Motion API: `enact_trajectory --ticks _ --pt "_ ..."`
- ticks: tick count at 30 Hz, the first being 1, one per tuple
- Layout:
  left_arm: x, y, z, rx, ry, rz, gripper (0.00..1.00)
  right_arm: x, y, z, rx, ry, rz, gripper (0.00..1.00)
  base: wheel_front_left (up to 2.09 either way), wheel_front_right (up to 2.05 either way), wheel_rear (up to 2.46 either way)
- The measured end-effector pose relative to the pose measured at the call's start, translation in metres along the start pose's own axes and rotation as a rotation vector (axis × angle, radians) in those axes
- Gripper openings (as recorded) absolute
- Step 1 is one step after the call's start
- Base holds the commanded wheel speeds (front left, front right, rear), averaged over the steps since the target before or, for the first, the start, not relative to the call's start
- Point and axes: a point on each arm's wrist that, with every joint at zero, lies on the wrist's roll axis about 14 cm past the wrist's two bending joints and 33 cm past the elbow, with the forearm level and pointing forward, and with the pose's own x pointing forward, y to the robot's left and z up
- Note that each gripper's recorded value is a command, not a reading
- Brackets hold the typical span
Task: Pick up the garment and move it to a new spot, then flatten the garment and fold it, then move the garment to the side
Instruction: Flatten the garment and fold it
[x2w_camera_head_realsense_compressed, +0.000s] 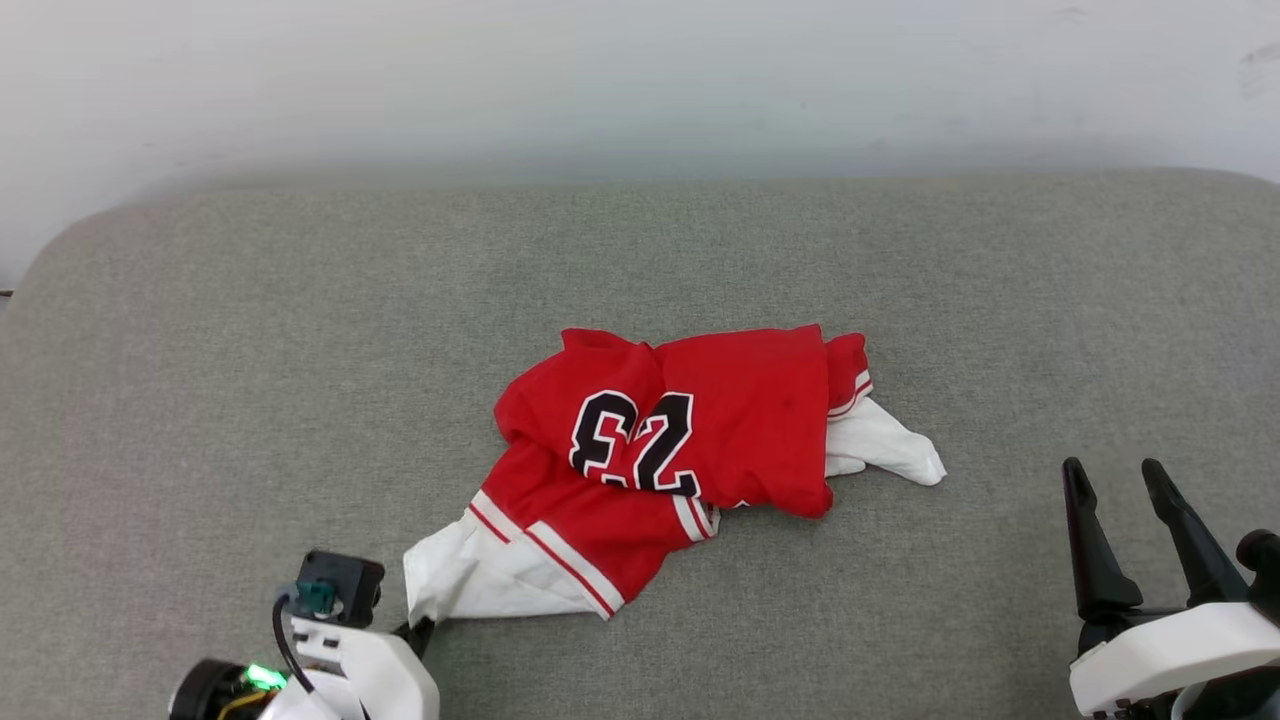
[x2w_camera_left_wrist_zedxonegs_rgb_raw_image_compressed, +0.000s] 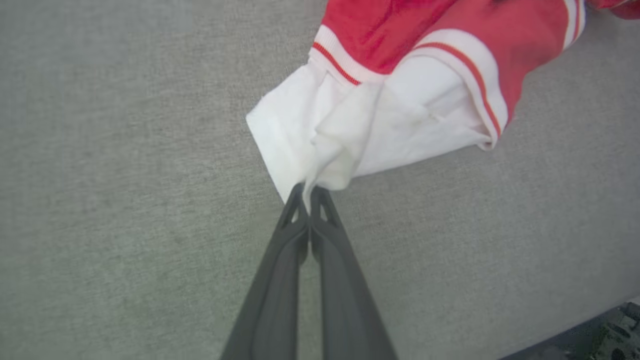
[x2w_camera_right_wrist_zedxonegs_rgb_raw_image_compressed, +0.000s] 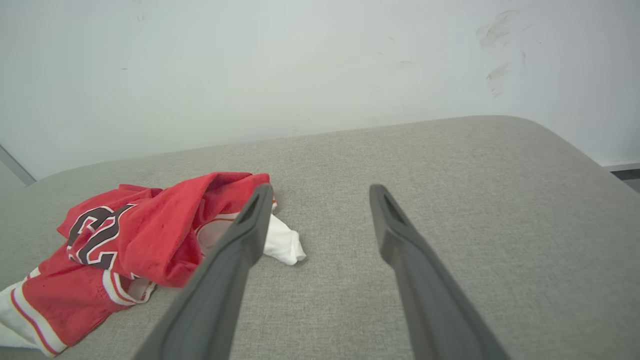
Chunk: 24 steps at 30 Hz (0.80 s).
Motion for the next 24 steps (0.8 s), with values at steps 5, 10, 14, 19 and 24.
enact_trajectory --ticks 5,10,14,19,24 --pt "0.007 -0.011 -0.010 -0.111 -0.036 -0.010 0.98 -0.002 -0.005 0.000 0.001 0.003 -0.015 1.00 0.00 0.00 0.00" --pt "0.010 -0.012 0.000 -0.152 -0.140 -0.001 1.00 -0.004 -0.009 0.002 -0.002 0.003 -0.028 1.00 0.00 0.00 0.00" --pt "0.007 -0.007 0.024 -0.154 -0.280 0.026 1.00 -0.005 -0.011 0.003 -0.003 0.005 -0.034 1.00 0.00 0.00 0.00" --pt "-0.001 -0.002 0.053 -0.154 -0.450 0.050 1.00 -0.007 -0.015 0.000 -0.004 0.035 -0.045 1.00 0.00 0.00 0.00" --pt "-0.009 0.001 0.079 -0.138 -0.575 0.075 1.00 -0.008 -0.026 -0.029 0.031 0.177 -0.071 1.00 0.00 0.00 0.00"
